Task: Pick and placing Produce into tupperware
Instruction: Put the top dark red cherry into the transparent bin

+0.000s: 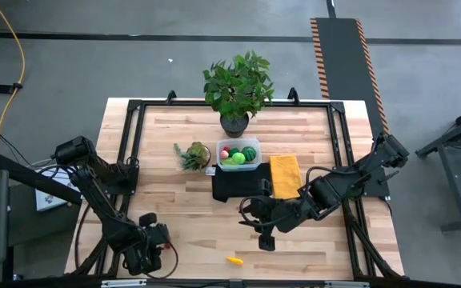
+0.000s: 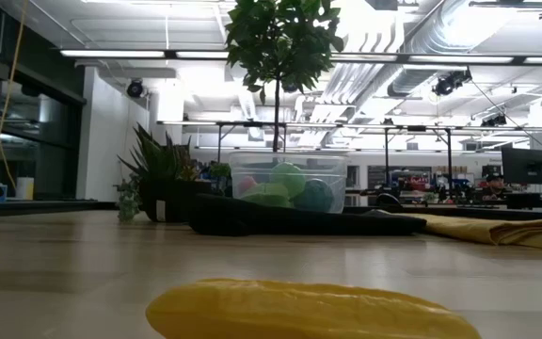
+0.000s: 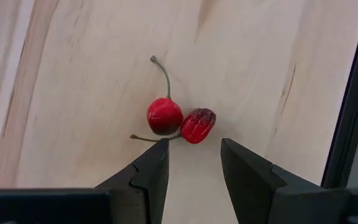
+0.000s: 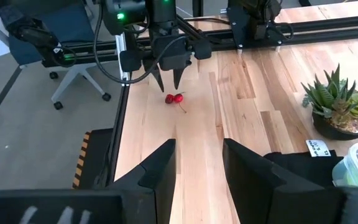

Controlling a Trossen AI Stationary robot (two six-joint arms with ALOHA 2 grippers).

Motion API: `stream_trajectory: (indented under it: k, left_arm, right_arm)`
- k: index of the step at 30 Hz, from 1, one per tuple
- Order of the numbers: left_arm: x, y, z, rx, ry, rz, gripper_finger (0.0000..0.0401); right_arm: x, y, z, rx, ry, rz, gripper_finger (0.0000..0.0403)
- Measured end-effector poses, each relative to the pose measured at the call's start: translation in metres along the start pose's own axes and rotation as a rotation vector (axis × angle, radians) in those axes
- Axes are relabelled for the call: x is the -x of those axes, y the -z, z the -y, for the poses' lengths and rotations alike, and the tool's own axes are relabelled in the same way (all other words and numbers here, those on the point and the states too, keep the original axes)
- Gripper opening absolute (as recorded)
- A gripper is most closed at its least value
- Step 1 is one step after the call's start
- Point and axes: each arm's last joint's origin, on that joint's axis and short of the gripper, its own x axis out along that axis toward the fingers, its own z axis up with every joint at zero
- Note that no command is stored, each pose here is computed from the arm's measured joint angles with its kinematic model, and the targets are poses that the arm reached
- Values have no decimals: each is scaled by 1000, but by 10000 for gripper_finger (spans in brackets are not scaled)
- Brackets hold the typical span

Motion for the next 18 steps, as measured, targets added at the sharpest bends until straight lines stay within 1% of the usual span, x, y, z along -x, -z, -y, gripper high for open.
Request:
stream_trajectory:
  k: [3, 6, 13, 16, 18]
  left_arm:
    - [0, 0, 0, -36, -3, -1, 134]
    - [0, 0, -2, -27, -19, -5, 134]
    - [1, 3, -13, 169, -130, -21, 134]
    - [1, 3, -12, 242, -128, -15, 134]
    - [1, 3, -11, 270, -118, -11, 134]
  right_arm:
    - [0, 0, 0, 0, 4, 2, 124]
    - [0, 0, 1, -4, 23, 10, 124]
    - [0, 0, 1, -18, 28, 12, 124]
    - [0, -1, 1, -20, 30, 13, 124]
    - [0, -1, 1, -24, 31, 13, 124]
